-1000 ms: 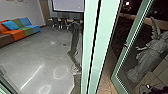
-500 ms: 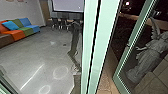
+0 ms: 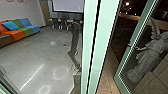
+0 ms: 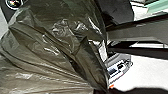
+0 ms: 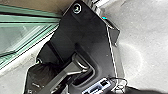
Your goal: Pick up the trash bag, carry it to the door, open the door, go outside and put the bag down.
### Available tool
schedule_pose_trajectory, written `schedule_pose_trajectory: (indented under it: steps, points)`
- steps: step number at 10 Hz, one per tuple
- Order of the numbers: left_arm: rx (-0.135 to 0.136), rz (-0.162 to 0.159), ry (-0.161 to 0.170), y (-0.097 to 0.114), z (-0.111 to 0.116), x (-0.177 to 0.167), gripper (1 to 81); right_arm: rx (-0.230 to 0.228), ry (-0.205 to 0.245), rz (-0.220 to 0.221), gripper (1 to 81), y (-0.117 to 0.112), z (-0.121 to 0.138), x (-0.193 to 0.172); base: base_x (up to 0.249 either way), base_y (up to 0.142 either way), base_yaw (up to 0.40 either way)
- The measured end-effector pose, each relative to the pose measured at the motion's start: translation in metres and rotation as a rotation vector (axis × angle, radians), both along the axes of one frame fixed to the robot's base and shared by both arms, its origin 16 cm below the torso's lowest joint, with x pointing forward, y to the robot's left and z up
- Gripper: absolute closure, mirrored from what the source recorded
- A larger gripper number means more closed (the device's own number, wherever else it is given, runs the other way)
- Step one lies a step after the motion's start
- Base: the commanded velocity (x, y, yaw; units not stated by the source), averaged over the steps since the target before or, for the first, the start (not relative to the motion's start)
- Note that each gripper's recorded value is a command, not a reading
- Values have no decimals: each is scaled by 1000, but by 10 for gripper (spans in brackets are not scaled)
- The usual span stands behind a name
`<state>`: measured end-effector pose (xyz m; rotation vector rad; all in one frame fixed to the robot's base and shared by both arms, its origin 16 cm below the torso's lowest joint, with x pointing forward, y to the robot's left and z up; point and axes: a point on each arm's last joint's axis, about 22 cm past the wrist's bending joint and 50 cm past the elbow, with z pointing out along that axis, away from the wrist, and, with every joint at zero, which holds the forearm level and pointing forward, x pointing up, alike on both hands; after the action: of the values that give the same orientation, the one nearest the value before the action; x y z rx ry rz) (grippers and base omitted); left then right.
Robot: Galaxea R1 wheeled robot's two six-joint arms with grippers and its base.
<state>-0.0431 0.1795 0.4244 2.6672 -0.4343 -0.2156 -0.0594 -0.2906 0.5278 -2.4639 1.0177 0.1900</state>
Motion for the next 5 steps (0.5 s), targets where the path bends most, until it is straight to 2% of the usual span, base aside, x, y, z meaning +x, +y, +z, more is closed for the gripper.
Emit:
schedule_pose_trajectory:
  steps: [1, 3, 4, 5]
  points:
    - [0, 0, -1, 0, 0, 0, 811, -5, -3, -13, 10, 9, -11, -19, 0, 0, 0]
    - [-3, -7, -4, -2, 0, 0, 811, -26, -43, -27, 10, 20, -32, -17, 0, 0, 0]
    - [-1, -8, -5, -2, 0, -1, 811, -23, -58, -34, 10, 38, -42, -16, 0, 0, 0]
    - [4, -9, -8, -2, -2, 0, 811, -15, -51, -28, 10, 61, -50, -30, 0, 0, 0]
